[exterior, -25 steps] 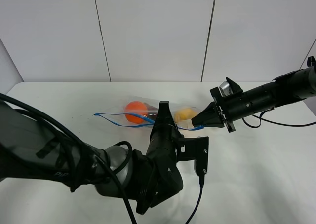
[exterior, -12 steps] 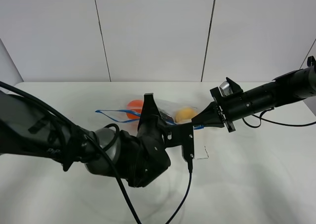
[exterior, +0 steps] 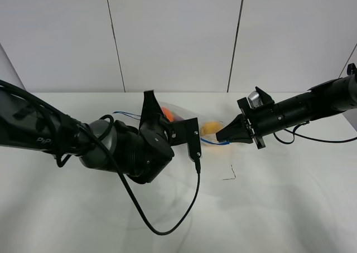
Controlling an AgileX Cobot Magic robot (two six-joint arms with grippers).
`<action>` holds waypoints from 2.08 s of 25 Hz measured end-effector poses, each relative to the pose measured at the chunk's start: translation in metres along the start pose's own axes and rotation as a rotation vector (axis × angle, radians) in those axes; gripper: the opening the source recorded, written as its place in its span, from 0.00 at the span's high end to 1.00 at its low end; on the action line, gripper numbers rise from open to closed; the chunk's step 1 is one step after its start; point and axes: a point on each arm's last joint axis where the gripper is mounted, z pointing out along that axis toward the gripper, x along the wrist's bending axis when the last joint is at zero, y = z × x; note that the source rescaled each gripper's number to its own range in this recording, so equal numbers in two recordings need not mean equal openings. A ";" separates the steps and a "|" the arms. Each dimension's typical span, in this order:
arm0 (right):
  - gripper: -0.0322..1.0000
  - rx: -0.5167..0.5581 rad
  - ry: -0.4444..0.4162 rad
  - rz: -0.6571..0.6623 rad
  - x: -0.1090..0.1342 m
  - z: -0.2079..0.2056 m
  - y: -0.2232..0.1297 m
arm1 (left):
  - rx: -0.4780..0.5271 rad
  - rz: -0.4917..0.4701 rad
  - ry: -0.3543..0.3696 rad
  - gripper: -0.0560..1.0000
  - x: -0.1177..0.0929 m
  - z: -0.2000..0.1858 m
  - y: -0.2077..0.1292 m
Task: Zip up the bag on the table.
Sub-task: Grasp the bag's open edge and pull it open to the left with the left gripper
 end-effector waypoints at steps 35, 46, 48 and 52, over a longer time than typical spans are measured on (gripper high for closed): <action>0.97 0.016 -0.013 -0.008 -0.001 0.000 -0.001 | 0.163 -0.096 -0.007 0.95 0.033 0.042 -0.070; 0.97 0.018 -0.014 -0.009 -0.001 0.000 -0.002 | 0.187 -0.113 -0.008 0.95 0.038 0.048 -0.082; 0.97 0.017 -0.012 -0.008 -0.001 0.000 -0.002 | 0.186 -0.116 -0.013 0.95 0.038 0.048 -0.084; 0.97 0.015 -0.010 -0.007 -0.001 0.000 -0.001 | 0.184 -0.118 -0.020 0.95 0.038 0.049 -0.085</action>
